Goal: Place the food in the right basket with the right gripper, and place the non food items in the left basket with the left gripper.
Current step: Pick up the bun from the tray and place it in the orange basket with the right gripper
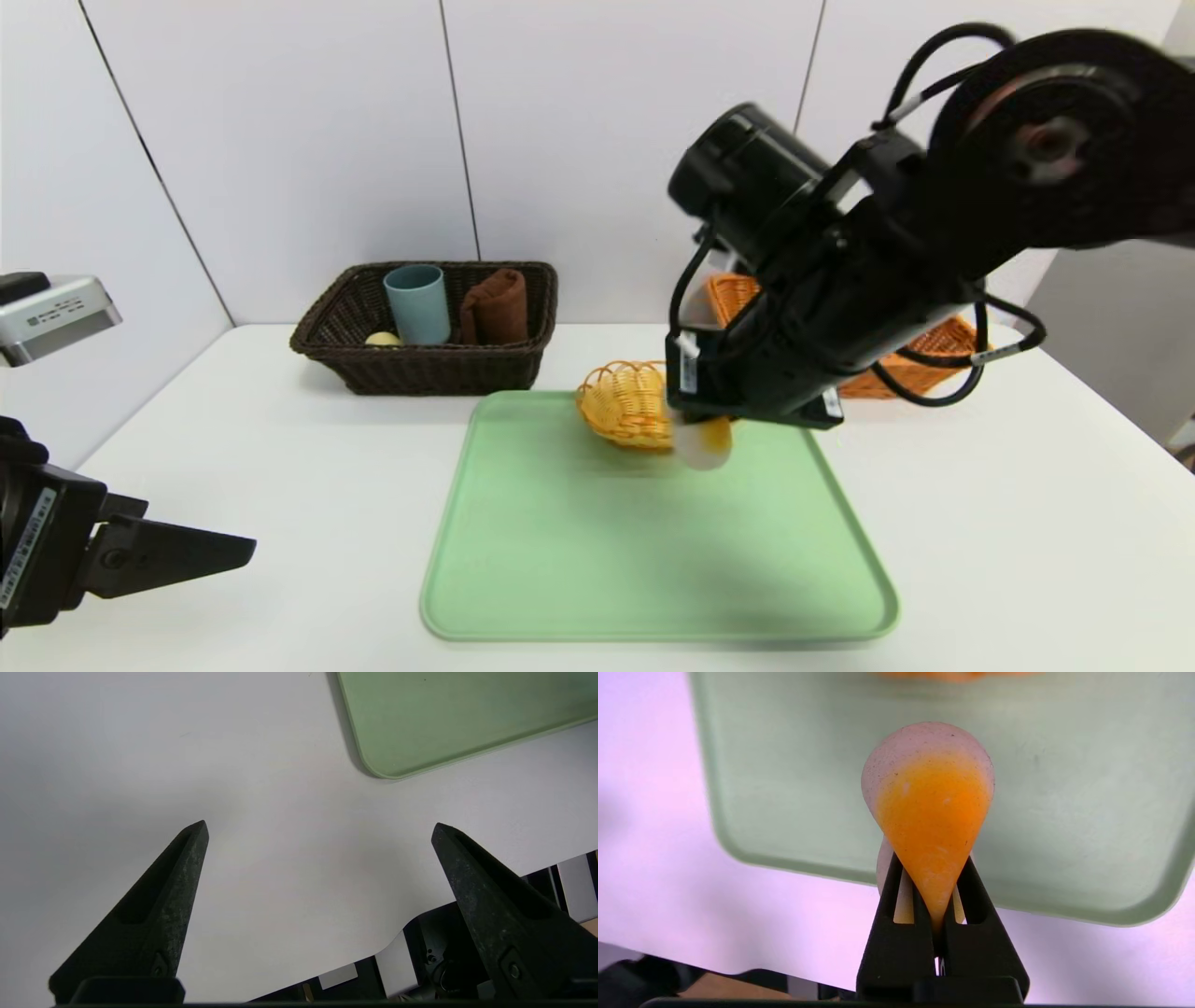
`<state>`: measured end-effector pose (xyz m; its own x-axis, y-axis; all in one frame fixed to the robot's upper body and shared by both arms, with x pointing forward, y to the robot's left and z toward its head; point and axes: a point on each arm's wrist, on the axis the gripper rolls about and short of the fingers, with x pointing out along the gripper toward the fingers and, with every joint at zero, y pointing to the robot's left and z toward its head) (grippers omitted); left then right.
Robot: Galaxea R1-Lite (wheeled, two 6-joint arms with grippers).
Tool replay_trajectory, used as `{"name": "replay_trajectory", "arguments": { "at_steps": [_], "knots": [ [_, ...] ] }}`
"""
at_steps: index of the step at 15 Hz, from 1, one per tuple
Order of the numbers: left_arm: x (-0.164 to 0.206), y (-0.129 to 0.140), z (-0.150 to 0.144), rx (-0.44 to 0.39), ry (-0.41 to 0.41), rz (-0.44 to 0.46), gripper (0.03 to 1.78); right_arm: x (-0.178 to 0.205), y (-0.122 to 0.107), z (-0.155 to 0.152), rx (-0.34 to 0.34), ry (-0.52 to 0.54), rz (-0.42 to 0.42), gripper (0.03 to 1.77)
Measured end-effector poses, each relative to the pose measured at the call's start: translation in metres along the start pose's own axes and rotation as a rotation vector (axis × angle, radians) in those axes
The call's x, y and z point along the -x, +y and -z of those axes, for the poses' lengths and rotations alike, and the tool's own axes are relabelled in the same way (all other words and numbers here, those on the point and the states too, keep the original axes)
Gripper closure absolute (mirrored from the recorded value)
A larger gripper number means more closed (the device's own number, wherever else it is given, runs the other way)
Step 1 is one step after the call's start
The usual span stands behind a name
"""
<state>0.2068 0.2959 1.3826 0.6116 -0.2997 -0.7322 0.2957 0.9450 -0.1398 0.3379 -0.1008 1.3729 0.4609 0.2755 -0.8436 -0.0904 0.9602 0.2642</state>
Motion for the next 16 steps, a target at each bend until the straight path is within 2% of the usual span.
{"name": "replay_trajectory", "arguments": {
  "at_steps": [4, 8, 12, 16],
  "knots": [
    [-0.001, 0.0, -0.001, -0.001, 0.004, 0.0, 0.12, 0.028, -0.041, -0.046, -0.089, -0.249, -0.036, 1.7],
    [-0.003, -0.002, -0.001, -0.008, 0.009, 0.009, 0.12, 0.026, -0.102, -0.099, -0.202, -0.454, 0.02, 1.71],
    [-0.004, -0.001, -0.001, -0.007, 0.015, 0.008, 0.12, -0.011, -0.156, -0.126, -0.313, -0.457, 0.13, 1.71],
    [-0.007, -0.001, 0.002, -0.004, 0.034, 0.005, 0.12, -0.044, -0.191, -0.138, -0.373, -0.429, 0.198, 1.71]
  ]
}}
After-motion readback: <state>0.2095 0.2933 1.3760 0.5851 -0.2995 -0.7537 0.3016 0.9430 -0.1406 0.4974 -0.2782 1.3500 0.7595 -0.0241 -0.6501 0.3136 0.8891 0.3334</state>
